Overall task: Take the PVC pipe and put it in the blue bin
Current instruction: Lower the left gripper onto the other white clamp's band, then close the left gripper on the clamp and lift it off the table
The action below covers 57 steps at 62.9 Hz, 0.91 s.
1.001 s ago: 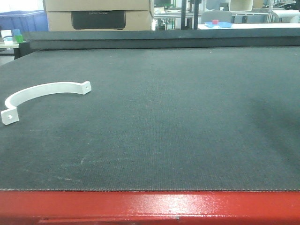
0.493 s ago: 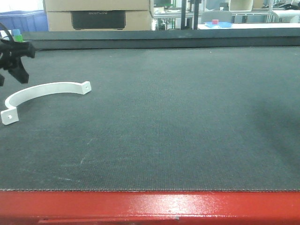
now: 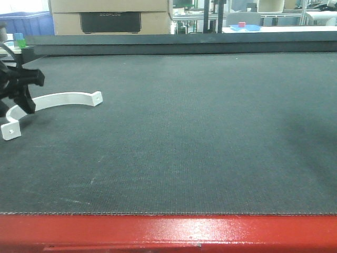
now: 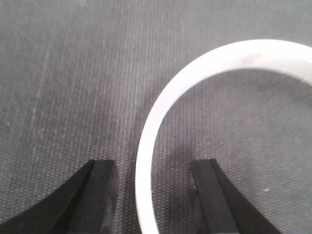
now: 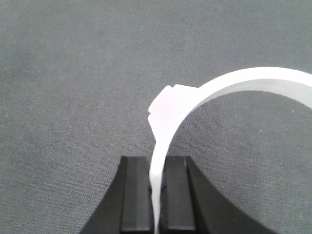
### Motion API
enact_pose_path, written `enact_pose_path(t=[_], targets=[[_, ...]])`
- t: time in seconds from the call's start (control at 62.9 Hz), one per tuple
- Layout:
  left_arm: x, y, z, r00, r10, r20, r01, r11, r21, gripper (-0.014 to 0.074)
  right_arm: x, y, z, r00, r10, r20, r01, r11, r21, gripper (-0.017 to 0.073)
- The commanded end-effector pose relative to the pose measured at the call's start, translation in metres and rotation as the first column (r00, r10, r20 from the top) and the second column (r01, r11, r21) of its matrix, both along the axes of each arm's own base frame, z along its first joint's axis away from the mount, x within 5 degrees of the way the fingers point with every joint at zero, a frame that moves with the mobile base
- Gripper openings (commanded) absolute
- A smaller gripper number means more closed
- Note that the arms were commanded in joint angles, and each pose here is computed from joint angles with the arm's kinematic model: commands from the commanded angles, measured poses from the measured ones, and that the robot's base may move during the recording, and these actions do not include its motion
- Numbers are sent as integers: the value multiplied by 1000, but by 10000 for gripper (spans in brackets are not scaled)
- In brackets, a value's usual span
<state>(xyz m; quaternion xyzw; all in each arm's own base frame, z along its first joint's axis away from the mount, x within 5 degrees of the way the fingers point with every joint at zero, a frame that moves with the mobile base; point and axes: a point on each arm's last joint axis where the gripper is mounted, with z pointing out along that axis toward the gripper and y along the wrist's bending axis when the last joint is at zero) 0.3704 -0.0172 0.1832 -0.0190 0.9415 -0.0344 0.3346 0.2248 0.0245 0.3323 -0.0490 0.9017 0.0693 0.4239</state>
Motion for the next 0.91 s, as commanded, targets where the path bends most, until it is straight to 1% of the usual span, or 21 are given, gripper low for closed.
enact_pose_path(t=[0.0, 0.556, 0.636, 0.811, 0.89], targets=[[3, -1, 0, 1000, 3, 10, -3, 1000, -7, 256, -1, -1, 5, 1000, 0, 25, 0, 1000, -2, -169], [5, -1, -2, 1000, 6, 23, -5, 1000, -6, 248, 0, -1, 6, 999, -6, 49, 6, 1000, -1, -169], [5, -1, -1, 1000, 6, 26, -6, 1000, -6, 218, 0, -1, 6, 999, -6, 51, 6, 1000, -1, -169], [5, -1, -1, 1000, 6, 26, -6, 1000, -6, 74, 0, -1, 6, 999, -6, 51, 6, 1000, -1, -169], [5, -1, -1, 1000, 6, 28, -6, 1000, -5, 43, 1, -1, 7, 999, -6, 52, 6, 1000, -1, -169]])
